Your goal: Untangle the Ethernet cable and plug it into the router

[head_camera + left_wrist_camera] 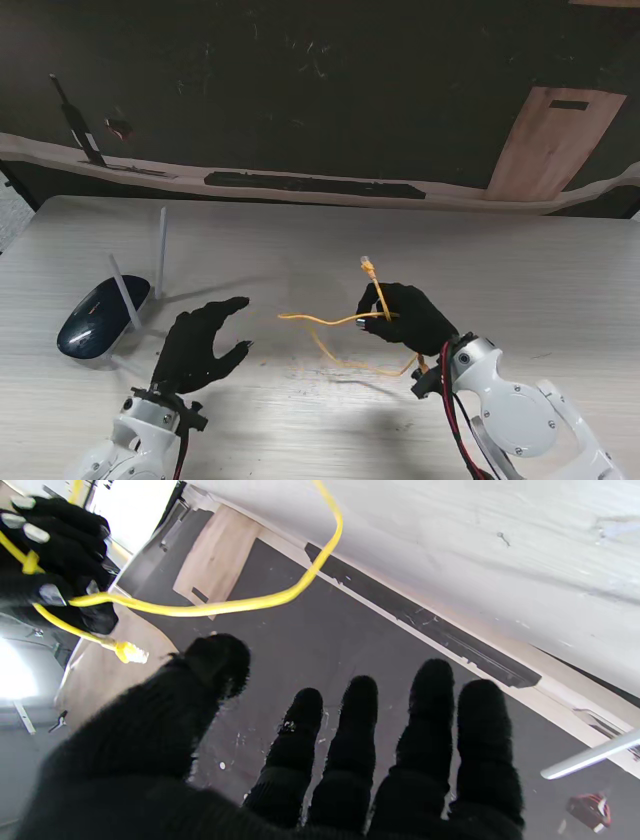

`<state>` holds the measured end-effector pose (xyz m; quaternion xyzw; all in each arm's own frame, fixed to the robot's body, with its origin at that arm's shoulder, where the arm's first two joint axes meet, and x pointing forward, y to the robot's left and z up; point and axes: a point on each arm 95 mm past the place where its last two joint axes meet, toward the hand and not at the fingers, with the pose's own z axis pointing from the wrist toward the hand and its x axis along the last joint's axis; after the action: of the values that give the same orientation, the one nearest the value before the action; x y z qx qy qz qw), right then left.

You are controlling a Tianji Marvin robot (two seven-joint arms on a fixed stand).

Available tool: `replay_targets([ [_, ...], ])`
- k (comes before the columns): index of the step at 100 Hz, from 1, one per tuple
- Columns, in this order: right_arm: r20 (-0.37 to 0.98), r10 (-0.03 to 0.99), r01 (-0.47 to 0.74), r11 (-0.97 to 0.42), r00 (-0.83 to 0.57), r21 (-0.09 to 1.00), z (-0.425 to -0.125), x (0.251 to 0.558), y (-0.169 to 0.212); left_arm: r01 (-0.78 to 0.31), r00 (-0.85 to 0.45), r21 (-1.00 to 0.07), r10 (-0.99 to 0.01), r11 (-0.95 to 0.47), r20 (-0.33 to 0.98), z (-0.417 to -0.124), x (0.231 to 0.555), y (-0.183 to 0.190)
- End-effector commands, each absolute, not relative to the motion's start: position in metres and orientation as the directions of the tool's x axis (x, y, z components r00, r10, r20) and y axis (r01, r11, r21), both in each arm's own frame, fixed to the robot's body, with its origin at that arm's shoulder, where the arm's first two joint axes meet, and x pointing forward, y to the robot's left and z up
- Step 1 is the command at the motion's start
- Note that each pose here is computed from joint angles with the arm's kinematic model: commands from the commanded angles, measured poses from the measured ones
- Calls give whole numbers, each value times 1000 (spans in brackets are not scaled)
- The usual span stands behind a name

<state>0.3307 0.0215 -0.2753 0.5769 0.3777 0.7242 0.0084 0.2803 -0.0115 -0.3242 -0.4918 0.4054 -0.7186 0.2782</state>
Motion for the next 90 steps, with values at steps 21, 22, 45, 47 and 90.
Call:
replay_targets([
  [21,825,422,515,-645,-376,565,-268,329,59,-72,-459,-843,-733,-533,502,-327,282,-26],
  [22,825,421,520,-641,-376,564,-268,329,61,-71,-463,-844,-732,-532,500,-327,282,-27],
  [45,855,382,627,-583,-351,517,-273,330,96,-91,-525,-860,-710,-502,470,-328,284,-38],
  [47,858,378,631,-582,-348,513,-273,330,98,-97,-528,-862,-708,-498,469,-328,283,-38],
  [90,895,355,677,-590,-271,439,-285,330,113,-64,-481,-729,-618,-682,621,-330,284,-61],
])
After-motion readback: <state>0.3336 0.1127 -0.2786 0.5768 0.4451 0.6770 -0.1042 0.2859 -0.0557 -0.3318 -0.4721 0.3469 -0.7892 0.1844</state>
